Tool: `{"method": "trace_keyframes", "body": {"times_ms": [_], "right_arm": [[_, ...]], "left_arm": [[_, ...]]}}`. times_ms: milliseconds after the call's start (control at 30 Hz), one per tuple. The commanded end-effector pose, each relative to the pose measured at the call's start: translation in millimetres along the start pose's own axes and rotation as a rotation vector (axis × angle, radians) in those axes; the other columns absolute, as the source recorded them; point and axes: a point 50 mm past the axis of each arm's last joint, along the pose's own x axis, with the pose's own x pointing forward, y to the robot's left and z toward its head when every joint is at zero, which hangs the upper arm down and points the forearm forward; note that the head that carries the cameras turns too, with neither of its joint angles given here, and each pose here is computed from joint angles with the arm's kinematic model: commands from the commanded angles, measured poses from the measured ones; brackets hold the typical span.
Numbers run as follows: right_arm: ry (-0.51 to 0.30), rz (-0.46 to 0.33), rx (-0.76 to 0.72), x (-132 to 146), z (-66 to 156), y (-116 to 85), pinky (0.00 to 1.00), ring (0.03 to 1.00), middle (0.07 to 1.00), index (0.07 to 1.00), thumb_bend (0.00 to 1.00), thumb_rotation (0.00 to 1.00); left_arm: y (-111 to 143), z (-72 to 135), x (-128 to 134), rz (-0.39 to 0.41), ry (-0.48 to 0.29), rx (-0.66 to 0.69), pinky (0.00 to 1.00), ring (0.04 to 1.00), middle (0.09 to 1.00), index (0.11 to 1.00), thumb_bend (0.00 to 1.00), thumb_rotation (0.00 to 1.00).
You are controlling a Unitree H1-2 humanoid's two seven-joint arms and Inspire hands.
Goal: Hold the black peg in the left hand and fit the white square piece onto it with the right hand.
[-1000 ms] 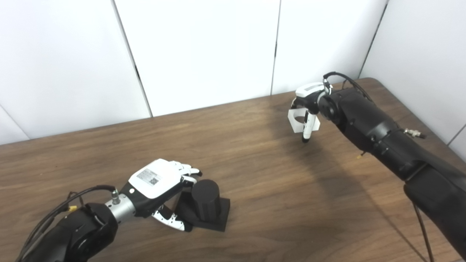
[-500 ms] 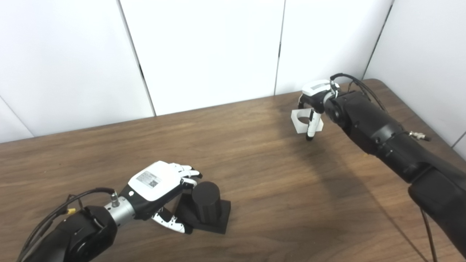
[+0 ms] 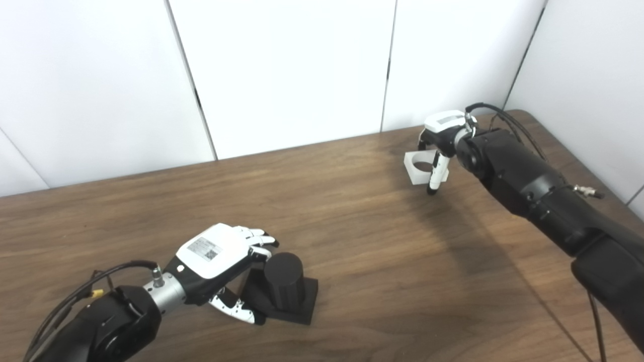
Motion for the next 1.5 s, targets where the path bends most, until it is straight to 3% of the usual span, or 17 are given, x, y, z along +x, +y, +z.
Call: {"method": "trace_keyframes", "body": {"times_ms": [0,100,167,300,433,700,833,1100,1233,1467], "right_arm": [[0.062,0.019,-0.038,-2.2,-31.1,14.4,0.7,0.808,0.796,0.656,0.79,0.19],[0.055,0.029,-0.008,-1.5,-31.0,18.3,0.71,0.792,0.768,0.522,0.58,0.15],[0.047,0.029,0.016,-2.4,-29.8,20.8,0.7,0.771,0.732,0.493,0.53,0.14],[0.027,0.012,0.011,-2.6,-29.4,25.6,0.65,0.717,0.683,0.484,0.52,0.13],[0.01,-0.016,0.003,-3.2,-28.9,26.0,0.71,0.761,0.717,0.483,0.52,0.13],[-0.024,-0.083,0.013,-4.6,-28.4,25.0,0.68,0.714,0.703,0.48,0.52,0.13],[-0.041,-0.102,0.034,-8.1,-28.4,21.7,0.72,0.753,0.737,0.481,0.53,0.13],[-0.152,-0.169,0.043,-39.8,-15.5,-11.0,0.76,0.805,0.767,0.48,0.52,0.13],[-0.253,-0.224,0.038,-59.2,-6.6,-28.3,0.79,0.817,0.763,0.479,0.52,0.13],[-0.426,-0.284,0.022,-95.7,22.3,-56.0,0.77,0.811,0.752,0.479,0.52,0.13]], "left_arm": [[-43.2,-2.3,-23.7,-0.241,0.017,0.017,0.85,0.889,0.873,0.491,0.52,0.06],[-42.6,-3.2,-23.4,-0.237,0.02,0.016,0.85,0.887,0.87,0.491,0.52,0.06],[-42.4,-3.8,-23.5,-0.234,0.021,0.017,0.85,0.891,0.87,0.491,0.52,0.06],[-42.5,-5.4,-23.7,-0.23,0.017,0.019,0.84,0.894,0.872,0.49,0.52,0.06],[-41.5,-5.7,-24.5,-0.233,0.018,0.02,0.83,0.896,0.879,0.491,0.52,0.06],[-41.0,-3.7,-23.9,-0.239,0.023,0.022,0.84,0.893,0.873,0.491,0.52,0.06],[-40.4,-2.1,-21.4,-0.234,0.023,0.017,0.84,0.893,0.875,0.491,0.52,0.06],[-39.0,2.3,-13.0,-0.226,0.021,0.013,0.85,0.899,0.88,0.491,0.52,0.06],[-37.5,5.6,-6.2,-0.231,0.018,0.016,0.85,0.91,0.888,0.491,0.52,0.07],[-34.8,9.9,3.9,-0.242,0.028,0.005,0.86,0.923,0.897,0.491,0.52,0.07]]}}
